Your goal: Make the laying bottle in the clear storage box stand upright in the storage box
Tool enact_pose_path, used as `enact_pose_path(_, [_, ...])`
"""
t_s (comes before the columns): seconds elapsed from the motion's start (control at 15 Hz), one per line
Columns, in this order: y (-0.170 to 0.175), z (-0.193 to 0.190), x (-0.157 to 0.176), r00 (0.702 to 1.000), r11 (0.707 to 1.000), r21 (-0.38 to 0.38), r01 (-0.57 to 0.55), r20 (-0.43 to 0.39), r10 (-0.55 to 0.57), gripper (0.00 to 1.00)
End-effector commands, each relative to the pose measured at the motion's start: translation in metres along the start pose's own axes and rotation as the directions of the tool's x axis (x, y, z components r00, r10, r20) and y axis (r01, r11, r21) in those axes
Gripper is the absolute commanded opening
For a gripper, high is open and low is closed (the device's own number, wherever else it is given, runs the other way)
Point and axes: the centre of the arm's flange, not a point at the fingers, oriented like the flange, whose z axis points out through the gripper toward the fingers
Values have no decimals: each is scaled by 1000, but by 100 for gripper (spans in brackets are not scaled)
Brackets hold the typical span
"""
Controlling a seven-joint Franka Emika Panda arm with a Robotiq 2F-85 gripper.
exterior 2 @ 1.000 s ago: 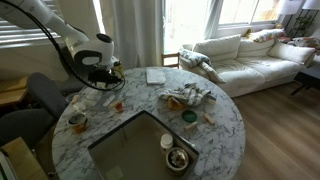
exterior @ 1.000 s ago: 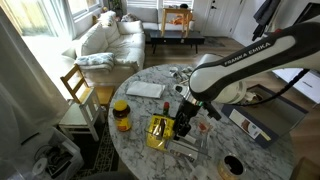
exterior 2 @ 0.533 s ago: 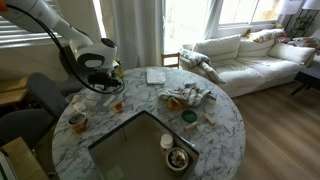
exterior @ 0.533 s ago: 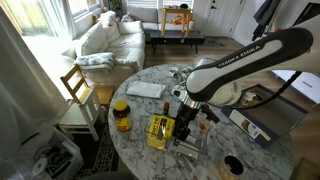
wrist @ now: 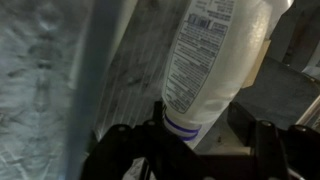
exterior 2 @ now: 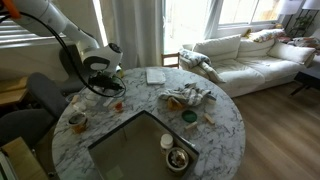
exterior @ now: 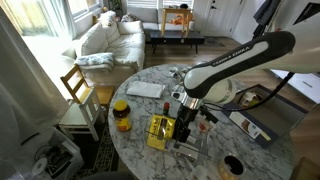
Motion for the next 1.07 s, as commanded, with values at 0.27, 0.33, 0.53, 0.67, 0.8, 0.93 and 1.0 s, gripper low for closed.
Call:
enact_pose_path(0.27, [1, 1, 12, 994, 999, -41, -14, 106, 18, 29])
enact_pose_path(0.33, [-2, -1, 16, 992, 998, -60, -14, 124, 21, 23])
enact_pose_path(0.53, [-10, -10, 26, 982, 993, -119, -16, 184, 38, 20])
enact_pose_path(0.67, [-12, -13, 28, 972, 988, -153, -20, 227, 55, 21])
enact_pose_path(0.8, [-14, -11, 30, 968, 989, -148, -7, 246, 43, 38])
enact_pose_path(0.93, [-15, -6, 32, 966, 992, -127, 12, 258, 22, 47])
enact_pose_path(1.0, [-16, -6, 32, 964, 992, -123, 16, 267, 17, 54])
